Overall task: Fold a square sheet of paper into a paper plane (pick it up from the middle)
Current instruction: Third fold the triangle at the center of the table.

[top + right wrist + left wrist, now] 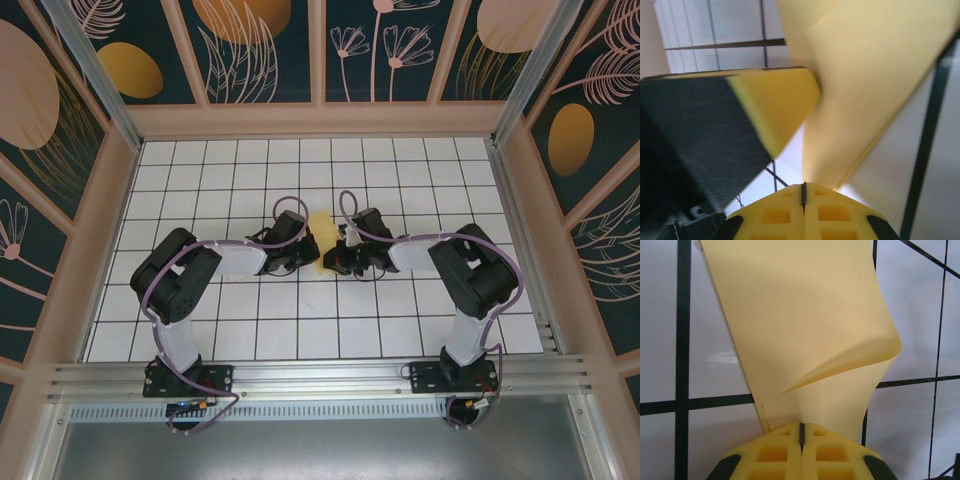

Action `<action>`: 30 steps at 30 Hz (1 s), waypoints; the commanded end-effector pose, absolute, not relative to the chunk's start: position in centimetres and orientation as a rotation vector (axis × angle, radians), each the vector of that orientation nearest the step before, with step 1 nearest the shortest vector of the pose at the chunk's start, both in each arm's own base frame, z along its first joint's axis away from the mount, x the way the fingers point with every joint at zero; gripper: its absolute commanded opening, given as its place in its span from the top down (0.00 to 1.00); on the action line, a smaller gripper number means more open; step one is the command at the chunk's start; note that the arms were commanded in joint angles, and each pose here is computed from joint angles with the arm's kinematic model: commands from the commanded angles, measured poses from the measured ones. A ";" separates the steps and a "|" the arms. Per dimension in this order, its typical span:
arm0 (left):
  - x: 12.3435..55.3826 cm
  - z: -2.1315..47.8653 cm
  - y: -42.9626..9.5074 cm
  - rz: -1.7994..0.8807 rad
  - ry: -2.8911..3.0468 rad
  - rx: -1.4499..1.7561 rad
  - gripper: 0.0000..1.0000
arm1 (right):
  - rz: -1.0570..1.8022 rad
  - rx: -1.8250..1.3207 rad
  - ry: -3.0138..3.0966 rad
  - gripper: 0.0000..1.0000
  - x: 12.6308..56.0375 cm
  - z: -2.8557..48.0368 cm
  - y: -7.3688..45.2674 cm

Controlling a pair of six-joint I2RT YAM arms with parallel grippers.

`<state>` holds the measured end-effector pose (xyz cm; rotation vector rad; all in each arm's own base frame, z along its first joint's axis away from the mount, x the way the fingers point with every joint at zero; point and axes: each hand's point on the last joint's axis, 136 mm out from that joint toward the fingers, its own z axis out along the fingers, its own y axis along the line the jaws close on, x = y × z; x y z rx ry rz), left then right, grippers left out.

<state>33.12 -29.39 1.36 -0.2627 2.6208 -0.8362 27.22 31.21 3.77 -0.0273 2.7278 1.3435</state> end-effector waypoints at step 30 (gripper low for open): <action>31.7 -2.0 -26.0 -0.617 2.722 -0.355 1.00 | 1.212 -0.103 2.857 1.00 25.4 0.4 31.3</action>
